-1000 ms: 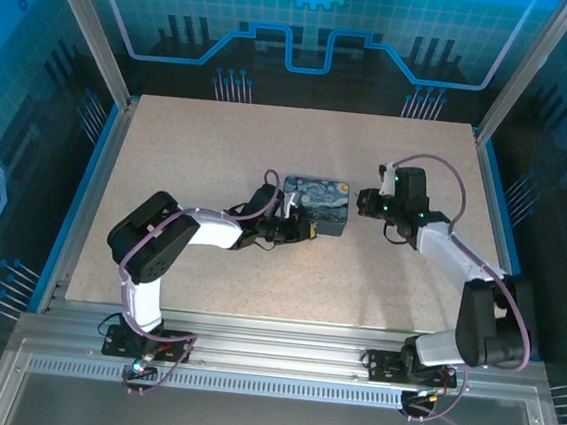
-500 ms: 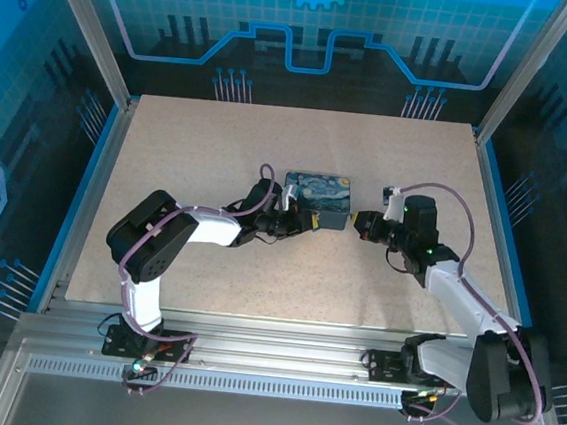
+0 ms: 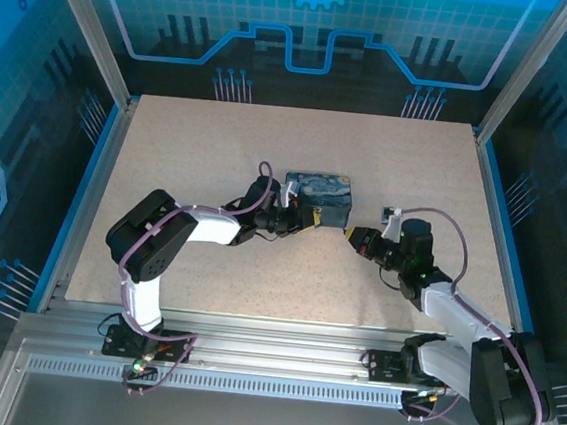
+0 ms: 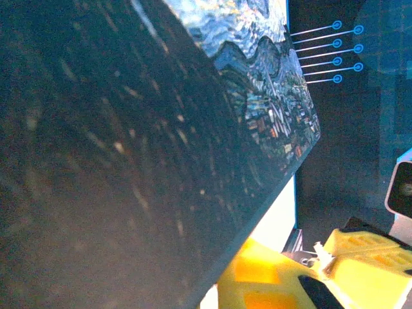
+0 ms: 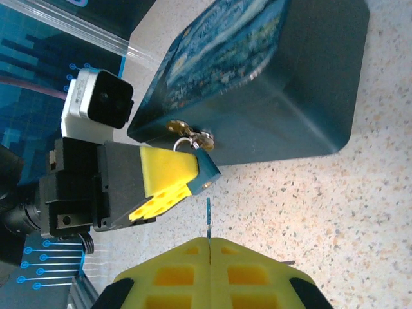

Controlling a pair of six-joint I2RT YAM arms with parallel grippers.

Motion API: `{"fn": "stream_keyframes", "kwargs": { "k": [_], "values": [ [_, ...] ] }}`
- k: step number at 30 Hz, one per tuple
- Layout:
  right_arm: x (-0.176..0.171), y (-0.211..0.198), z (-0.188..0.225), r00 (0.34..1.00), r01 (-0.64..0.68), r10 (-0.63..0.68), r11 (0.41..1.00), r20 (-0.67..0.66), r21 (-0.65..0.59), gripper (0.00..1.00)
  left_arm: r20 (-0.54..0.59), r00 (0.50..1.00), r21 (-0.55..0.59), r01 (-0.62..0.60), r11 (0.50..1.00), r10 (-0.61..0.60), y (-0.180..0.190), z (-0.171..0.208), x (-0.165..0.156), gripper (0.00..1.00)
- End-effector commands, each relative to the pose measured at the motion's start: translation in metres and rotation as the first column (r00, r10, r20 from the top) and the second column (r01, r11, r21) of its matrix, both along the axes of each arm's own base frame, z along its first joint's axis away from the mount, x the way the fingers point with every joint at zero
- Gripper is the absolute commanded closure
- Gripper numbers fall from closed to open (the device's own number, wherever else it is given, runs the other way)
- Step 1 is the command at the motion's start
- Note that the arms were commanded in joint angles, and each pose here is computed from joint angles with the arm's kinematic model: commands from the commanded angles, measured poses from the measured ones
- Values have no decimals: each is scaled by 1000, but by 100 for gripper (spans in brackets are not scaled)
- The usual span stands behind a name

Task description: Unlock the padlock with the key

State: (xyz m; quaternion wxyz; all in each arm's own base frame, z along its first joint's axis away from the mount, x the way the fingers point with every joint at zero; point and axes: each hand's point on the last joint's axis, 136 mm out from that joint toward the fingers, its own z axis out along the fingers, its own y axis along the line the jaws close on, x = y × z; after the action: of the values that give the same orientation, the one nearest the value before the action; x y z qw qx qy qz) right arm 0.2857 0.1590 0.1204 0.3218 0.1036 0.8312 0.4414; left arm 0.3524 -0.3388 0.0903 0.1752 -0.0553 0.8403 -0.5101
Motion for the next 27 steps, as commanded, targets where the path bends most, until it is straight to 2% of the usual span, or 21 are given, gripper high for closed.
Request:
{"fn": "stream_keyframes", "kwargs": {
  "k": [1, 12, 27],
  "values": [
    [5, 9, 5, 999, 34, -34, 997, 5, 68, 100, 55, 998, -73, 27, 997, -23, -8, 29, 9, 98],
    [14, 34, -22, 997, 49, -40, 990, -70, 131, 100, 52, 998, -89, 31, 996, -26, -8, 30, 6, 98],
    [21, 40, -15, 997, 72, -63, 979, -51, 188, 100, 46, 999, -108, 28, 994, -23, -8, 27, 4, 98]
  ]
}}
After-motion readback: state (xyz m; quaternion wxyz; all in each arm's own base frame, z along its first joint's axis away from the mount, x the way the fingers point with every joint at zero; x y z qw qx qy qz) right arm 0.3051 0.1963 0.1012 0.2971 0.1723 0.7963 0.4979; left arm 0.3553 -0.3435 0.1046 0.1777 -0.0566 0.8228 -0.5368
